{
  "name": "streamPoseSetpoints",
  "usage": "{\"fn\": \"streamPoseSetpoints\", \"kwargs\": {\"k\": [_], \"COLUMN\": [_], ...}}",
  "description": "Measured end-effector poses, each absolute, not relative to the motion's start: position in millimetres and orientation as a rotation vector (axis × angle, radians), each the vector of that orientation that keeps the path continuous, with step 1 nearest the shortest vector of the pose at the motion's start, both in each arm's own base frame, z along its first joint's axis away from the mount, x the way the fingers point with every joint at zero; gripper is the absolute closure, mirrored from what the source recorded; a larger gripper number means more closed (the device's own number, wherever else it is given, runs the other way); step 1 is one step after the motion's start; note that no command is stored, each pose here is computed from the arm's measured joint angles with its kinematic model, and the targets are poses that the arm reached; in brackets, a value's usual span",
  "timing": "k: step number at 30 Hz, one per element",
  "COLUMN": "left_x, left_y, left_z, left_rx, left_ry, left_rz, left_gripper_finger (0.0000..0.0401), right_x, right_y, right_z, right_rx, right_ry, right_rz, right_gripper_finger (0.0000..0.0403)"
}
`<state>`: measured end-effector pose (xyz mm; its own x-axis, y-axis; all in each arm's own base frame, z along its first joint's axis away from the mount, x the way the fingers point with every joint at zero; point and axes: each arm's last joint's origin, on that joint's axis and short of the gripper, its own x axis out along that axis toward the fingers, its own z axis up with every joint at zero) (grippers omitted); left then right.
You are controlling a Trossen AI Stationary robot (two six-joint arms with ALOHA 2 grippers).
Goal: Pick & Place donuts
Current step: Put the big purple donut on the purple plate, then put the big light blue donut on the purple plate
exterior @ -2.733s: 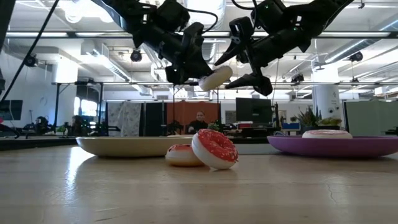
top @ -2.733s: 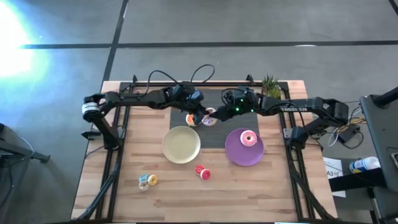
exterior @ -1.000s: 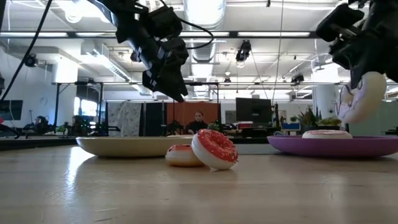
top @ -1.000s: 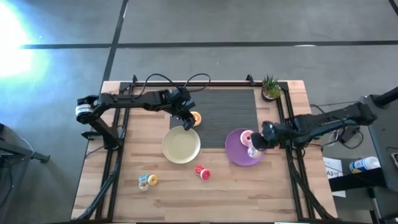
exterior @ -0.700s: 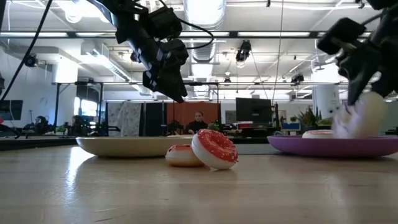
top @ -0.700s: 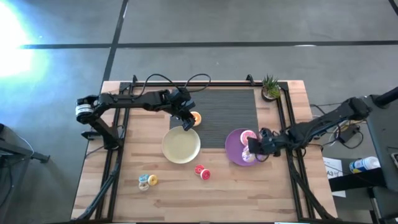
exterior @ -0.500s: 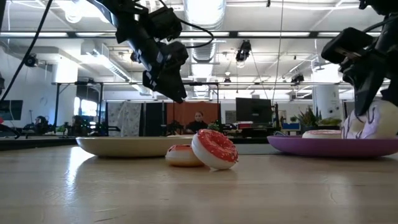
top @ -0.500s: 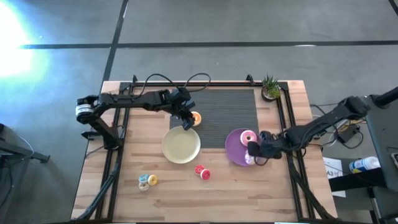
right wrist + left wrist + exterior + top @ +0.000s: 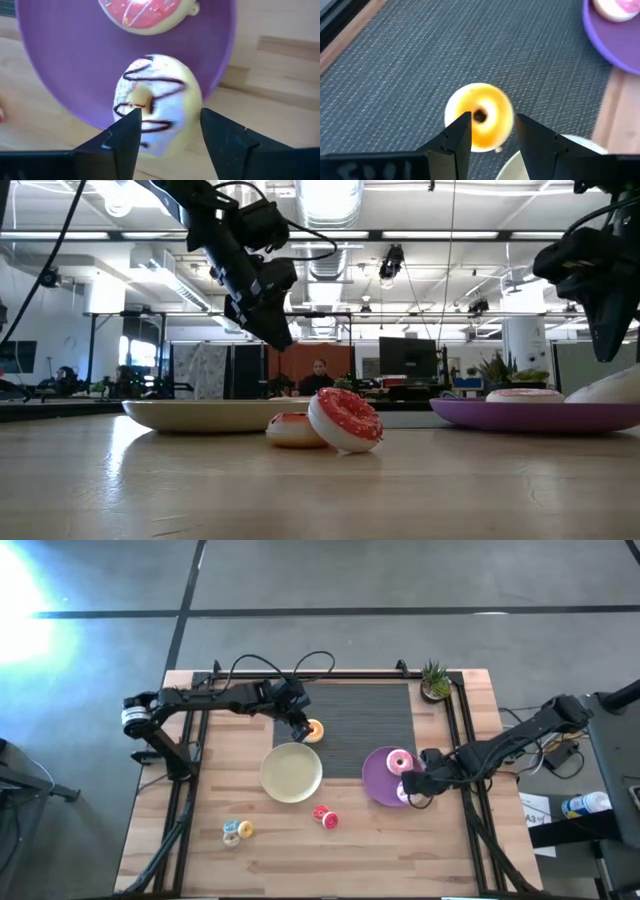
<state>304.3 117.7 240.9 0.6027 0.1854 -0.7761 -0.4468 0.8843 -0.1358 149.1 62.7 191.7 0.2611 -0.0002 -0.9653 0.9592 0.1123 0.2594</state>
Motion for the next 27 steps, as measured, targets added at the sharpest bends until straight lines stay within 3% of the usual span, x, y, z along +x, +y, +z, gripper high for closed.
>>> {"fn": "streamPoseSetpoints", "kwargs": {"k": [14, 27], "left_x": [292.5, 322.4], "left_y": [157.1, 174.9], "left_z": [227.8, 170.1], "left_rx": [-0.473, -0.600], "left_ry": [0.851, 1.023], "left_rz": [0.456, 0.404], "left_gripper_finger": [0.0275, 0.0275], "right_x": [152.3, 155.4], "right_y": [58.3, 59.3], "right_z": [215.8, 223.3], "right_rx": [1.100, 1.132], "right_ry": [0.889, 0.854], "right_rz": [-1.000, -0.993], "right_gripper_finger": [0.0164, 0.0145]}}
